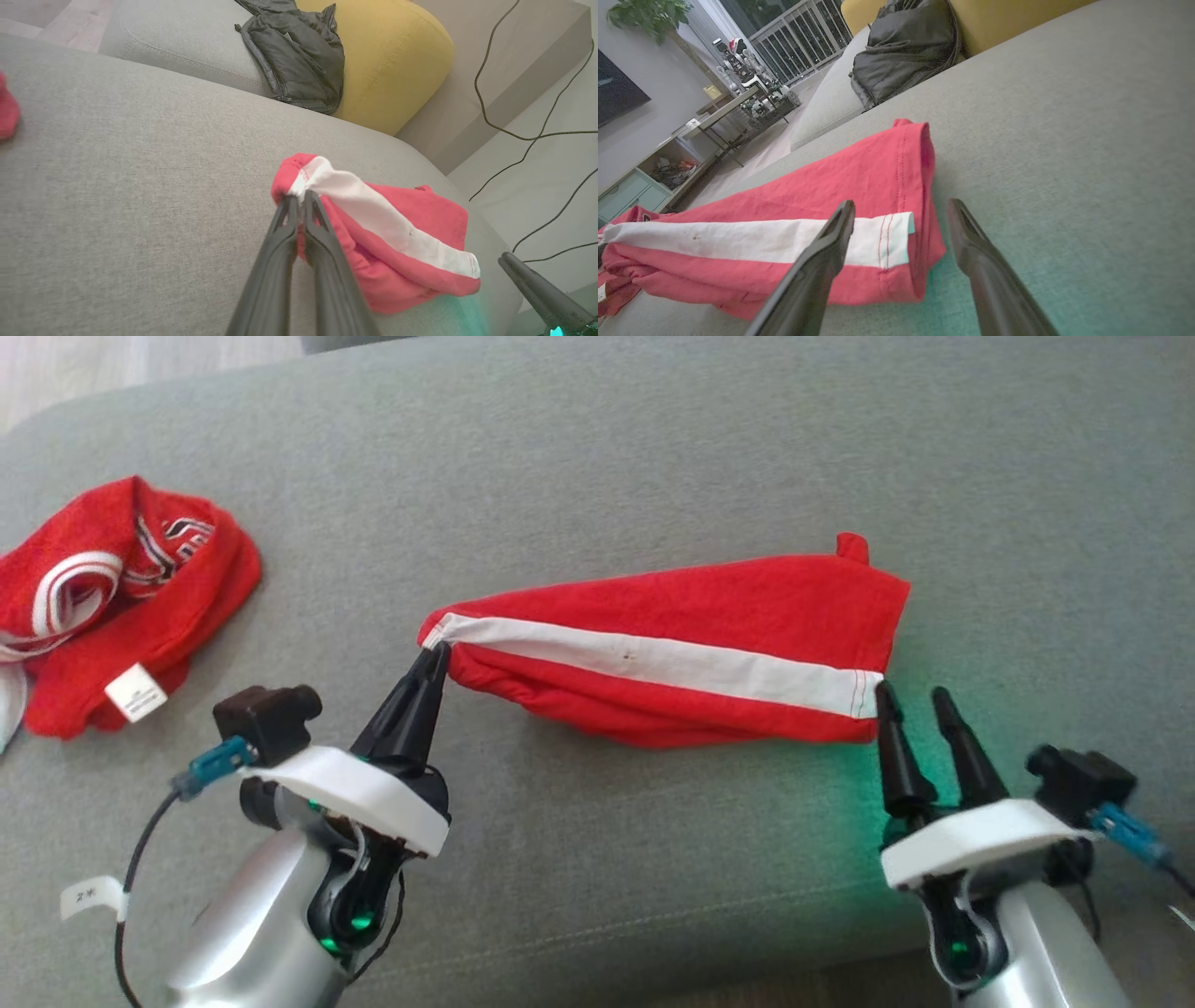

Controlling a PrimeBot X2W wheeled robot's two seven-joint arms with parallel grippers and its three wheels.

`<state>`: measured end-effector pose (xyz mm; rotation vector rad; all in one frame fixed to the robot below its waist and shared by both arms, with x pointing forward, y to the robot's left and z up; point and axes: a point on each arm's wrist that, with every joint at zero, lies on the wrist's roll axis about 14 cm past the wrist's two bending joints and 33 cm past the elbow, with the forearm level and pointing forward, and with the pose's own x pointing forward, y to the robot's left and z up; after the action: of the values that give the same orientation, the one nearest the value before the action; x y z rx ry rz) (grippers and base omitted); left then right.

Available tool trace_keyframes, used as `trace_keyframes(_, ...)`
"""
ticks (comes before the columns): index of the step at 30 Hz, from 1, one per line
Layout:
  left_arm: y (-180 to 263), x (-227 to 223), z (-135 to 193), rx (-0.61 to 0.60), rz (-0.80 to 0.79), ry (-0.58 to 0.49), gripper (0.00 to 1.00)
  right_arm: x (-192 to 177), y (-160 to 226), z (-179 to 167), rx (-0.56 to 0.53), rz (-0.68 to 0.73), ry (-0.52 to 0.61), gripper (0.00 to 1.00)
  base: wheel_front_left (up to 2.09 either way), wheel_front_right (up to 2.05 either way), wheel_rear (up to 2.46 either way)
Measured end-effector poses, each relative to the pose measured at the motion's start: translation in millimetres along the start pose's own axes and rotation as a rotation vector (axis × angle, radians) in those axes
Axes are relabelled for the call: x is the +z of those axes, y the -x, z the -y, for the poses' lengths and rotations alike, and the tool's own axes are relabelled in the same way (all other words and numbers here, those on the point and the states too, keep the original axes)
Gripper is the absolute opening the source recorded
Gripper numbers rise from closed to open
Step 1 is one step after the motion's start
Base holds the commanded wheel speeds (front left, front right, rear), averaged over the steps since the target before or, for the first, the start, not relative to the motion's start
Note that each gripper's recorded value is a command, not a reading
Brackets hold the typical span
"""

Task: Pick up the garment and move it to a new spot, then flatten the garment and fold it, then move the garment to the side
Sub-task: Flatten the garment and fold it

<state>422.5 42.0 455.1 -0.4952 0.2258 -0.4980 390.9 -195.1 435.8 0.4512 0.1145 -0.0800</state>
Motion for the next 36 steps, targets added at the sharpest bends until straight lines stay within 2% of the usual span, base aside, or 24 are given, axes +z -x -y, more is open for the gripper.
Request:
trace_keyframes(5, 1.7, 5.0, -7.1, 0.026, 0.029, -0.005, 0.0, -18.4, -9.2, -14.6, 0.044, -0.063, 0.017, 1.0, 0.0, 0.0, 0.0)
trace_keyframes(10, 1.6, 5.6, -5.8, 0.029, 0.038, -0.012, 0.0, -35.4, -6.0, -13.8, 0.046, -0.12, 0.043, 1.0, 0.0, 0.0, 0.0)
trace_keyframes(14, 3.0, 4.8, -6.3, 0.037, 0.041, -0.012, 0.0, -35.5, -8.1, -18.3, 0.061, -0.121, 0.056, 0.83, 0.0, 0.0, 0.0)
trace_keyframes(18, 3.8, 3.6, -2.8, 0.031, 0.039, -0.011, 0.0, -33.3, -9.9, -21.5, 0.071, -0.115, 0.062, 0.75, 0.0, 0.0, 0.0)
trace_keyframes(22, 4.5, 1.9, -0.5, 0.024, 0.033, -0.012, 0.0, -36.9, -9.0, -20.9, 0.07, -0.127, 0.063, 0.55, 0.0, 0.0, 0.0)
trace_keyframes(24, 5.0, 1.9, -1.3, 0.026, 0.033, -0.01, 0.0, -42.1, -7.6, -19.0, 0.064, -0.144, 0.064, 0.69, 0.0, 0.0, 0.0)
trace_keyframes(26, 5.5, 1.6, -2.4, 0.029, 0.032, -0.009, 0.0, -46.1, -7.0, -17.0, 0.058, -0.158, 0.066, 0.71, 0.0, 0.0, 0.0)
trace_keyframes(28, 6.0, 1.2, -3.4, 0.031, 0.03, -0.01, 0.0, -48.2, -8.2, -16.0, 0.055, -0.166, 0.066, 0.59, 0.0, 0.0, 0.0)
trace_keyframes(29, 6.4, 0.7, -4.7, 0.033, 0.028, -0.011, 0.0, -48.0, -11.2, -16.4, 0.055, -0.166, 0.068, 0.35, 0.0, 0.0, 0.0)
trace_keyframes(31, 6.6, 0.3, -6.3, 0.035, 0.026, -0.012, 0.0, -45.2, -15.1, -18.7, 0.063, -0.158, 0.074, 0.07, 0.0, 0.0, 0.0)
trace_keyframes(32, 6.6, 0.0, -7.0, 0.036, 0.025, -0.013, 0.0, -43.7, -17.0, -19.9, 0.066, -0.153, 0.075, 0.0, 0.0, 0.0, 0.0)
trace_keyframes(36, 6.5, 1.4, -6.5, 0.034, 0.027, -0.017, 0.0, -33.0, -20.4, -23.4, 0.077, -0.12, 0.078, 0.0, 0.0, 0.0, 0.0)
